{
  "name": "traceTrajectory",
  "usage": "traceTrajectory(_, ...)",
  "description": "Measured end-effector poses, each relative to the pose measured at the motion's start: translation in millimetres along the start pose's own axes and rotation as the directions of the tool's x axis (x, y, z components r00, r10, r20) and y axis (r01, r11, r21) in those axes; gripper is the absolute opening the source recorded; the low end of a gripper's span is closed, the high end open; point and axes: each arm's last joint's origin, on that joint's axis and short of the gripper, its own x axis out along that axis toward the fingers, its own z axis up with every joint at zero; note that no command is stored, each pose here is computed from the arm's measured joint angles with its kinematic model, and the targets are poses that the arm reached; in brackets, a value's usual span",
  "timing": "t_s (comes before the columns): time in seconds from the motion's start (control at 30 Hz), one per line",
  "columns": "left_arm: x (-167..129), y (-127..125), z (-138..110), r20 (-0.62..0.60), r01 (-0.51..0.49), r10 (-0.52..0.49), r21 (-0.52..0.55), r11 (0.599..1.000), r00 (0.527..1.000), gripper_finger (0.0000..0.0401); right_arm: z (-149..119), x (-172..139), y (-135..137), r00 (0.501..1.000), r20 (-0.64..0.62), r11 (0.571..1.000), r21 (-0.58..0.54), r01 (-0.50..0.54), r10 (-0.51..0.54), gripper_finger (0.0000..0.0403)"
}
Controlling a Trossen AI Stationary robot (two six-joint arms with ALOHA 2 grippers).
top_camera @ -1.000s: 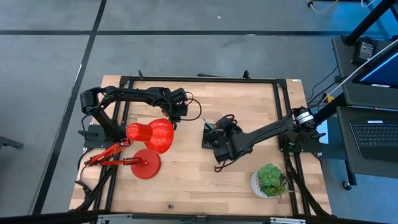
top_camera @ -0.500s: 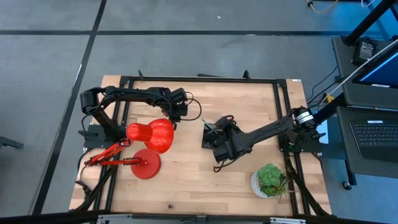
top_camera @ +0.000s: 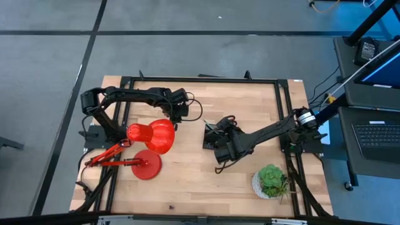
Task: Pick and place office supplies into organizer
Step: Put the red eraser into the black desk organizer
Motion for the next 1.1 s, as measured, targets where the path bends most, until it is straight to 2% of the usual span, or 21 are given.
traceTrajectory(0.13, 0.0, 0.0, -0.1, -0.001, 0.000, 0.000, 0.000, 1.000, 1.000, 0.0059, -7.1, -10.1, -2.2, 0.999, 0.028, 1.000, 0.023, 0.015, -0.016, 0.0222)
traceTrajectory(0.23, 0.0, -0.1, -0.3, -0.003, 0.001, -0.001, 0.000, 1.000, 1.000, 0.0059, -17.5, -20.5, -6.4, 0.998, 0.063, 0.995, 0.101, 0.021, -0.027, 0.0222)
traceTrajectory(0.4, 0.0, -0.3, -0.7, -0.007, 0.003, -0.003, -0.001, 1.000, 1.000, 0.0059, -42.7, -35.8, -15.3, 0.975, 0.203, 0.958, 0.246, -0.144, 0.094, 0.0221)
traceTrajectory(0.47, 0.0, -0.3, -0.8, -0.008, 0.003, -0.003, -0.001, 1.000, 1.000, 0.0059, -54.8, -37.2, -21.3, 0.958, 0.251, 0.920, 0.328, -0.216, 0.136, 0.0221)
traceTrajectory(0.53, 0.0, -0.4, -1.1, -0.012, 0.003, -0.003, -0.002, 1.000, 1.000, 0.0059, -69.9, -36.5, -29.2, 0.945, 0.287, 0.862, 0.427, -0.275, 0.159, 0.0221)
traceTrajectory(0.7, -0.3, 1.0, -5.5, -0.084, -0.080, 0.079, -0.003, 0.997, 0.993, 0.0059, -106.6, -31.4, -47.3, 0.889, 0.406, 0.666, 0.606, -0.435, 0.212, 0.0224)
traceTrajectory(0.77, -0.7, 1.5, -8.7, -0.131, -0.122, 0.120, -0.012, 0.992, 0.984, 0.0059, -118.4, -28.4, -52.0, 0.865, 0.463, 0.606, 0.636, -0.477, 0.195, 0.0224)
traceTrajectory(0.83, -1.0, 1.9, -10.8, -0.165, -0.161, 0.153, -0.037, 0.986, 0.974, 0.0059, -128.6, -22.8, -54.1, 0.847, 0.509, 0.574, 0.653, -0.494, 0.151, 0.0224)
traceTrajectory(0.97, -1.8, 3.1, -13.5, -0.211, -0.235, 0.213, -0.083, 0.968, 0.954, 0.0059, -147.3, -10.0, -49.4, 0.814, 0.577, 0.546, 0.661, -0.515, 0.068, 0.0224)
traceTrajectory(1.1, -3.0, 6.7, -16.6, -0.241, -0.297, 0.243, -0.225, 0.928, 0.940, 0.0059, -163.6, 1.4, -42.5, 0.805, 0.593, 0.467, 0.719, -0.515, -0.026, 0.0224)
